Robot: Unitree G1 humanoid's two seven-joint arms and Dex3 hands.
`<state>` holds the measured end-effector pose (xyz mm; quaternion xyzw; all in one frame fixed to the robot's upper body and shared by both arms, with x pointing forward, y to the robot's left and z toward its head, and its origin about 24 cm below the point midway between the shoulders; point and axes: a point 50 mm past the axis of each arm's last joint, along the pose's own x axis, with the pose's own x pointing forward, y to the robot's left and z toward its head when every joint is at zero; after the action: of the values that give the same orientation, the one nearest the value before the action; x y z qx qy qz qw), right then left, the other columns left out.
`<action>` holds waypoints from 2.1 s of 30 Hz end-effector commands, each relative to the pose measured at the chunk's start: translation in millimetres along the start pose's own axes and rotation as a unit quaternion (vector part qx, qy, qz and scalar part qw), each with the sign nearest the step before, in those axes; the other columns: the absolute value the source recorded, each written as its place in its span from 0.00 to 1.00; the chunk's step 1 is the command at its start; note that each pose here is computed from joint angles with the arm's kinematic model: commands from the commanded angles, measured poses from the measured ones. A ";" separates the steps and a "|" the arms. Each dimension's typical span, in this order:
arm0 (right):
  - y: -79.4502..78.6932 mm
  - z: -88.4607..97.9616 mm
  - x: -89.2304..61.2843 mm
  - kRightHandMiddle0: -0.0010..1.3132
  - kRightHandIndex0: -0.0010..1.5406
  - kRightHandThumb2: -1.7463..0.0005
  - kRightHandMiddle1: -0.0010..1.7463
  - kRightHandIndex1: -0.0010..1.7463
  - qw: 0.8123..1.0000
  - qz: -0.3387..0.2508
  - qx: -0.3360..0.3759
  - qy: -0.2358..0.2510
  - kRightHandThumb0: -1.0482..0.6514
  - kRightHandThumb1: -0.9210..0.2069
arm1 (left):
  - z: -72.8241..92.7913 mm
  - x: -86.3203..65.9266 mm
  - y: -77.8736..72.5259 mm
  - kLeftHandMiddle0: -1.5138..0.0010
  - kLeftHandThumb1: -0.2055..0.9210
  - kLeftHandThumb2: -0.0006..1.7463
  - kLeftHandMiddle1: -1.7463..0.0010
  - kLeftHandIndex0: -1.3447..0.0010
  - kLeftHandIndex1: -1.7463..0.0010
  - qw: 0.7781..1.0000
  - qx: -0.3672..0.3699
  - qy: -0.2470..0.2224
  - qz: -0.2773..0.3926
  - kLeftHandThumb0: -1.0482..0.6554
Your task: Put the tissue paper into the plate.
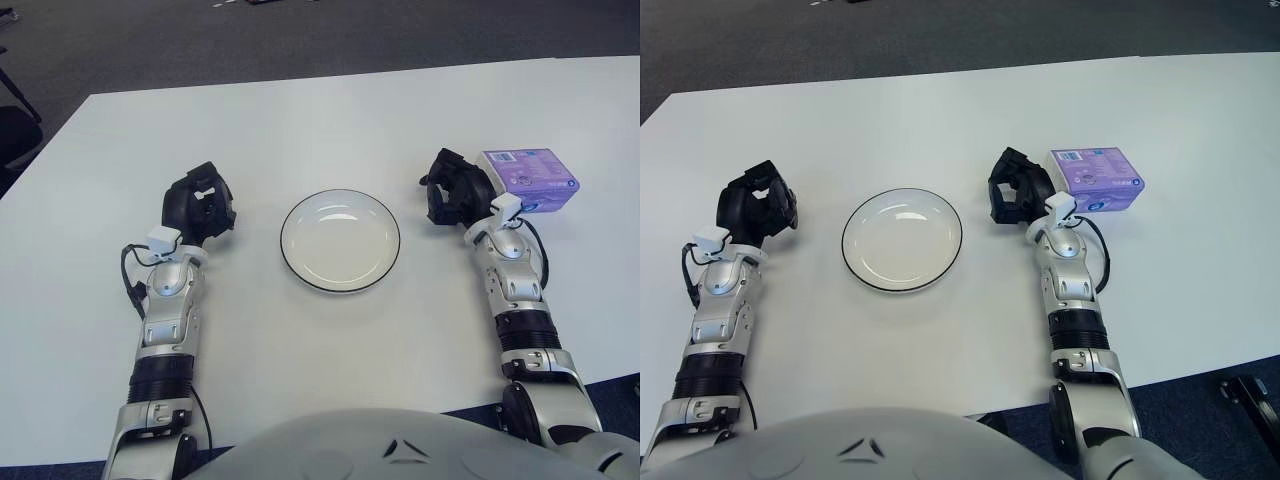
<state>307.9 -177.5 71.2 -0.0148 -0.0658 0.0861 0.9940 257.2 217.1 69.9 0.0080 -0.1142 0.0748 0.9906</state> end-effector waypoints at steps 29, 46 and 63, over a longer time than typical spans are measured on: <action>3.0 -59.0 -41.1 0.39 0.69 0.34 1.00 1.00 0.991 -0.045 0.050 0.117 0.36 0.42 | -67.8 -64.3 -7.4 0.10 0.80 0.55 0.00 0.21 0.00 0.985 -0.035 0.166 0.042 0.36; -6.5 -22.7 -28.3 0.32 0.44 0.29 0.95 1.00 0.997 -0.045 0.035 0.060 0.57 0.50 | -68.0 -62.6 -9.7 0.10 0.79 0.55 0.00 0.21 0.00 0.984 -0.042 0.169 0.041 0.37; -5.9 20.6 -13.9 0.26 0.36 0.29 0.99 1.00 0.998 -0.053 -0.035 0.007 0.61 0.47 | -68.0 -62.9 -9.2 0.10 0.79 0.55 0.00 0.20 0.00 0.984 -0.043 0.166 0.043 0.37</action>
<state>300.7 -185.1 95.1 -0.0361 -0.0801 0.0423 0.9952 257.4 215.9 69.8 0.0063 -0.1121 0.0801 0.9904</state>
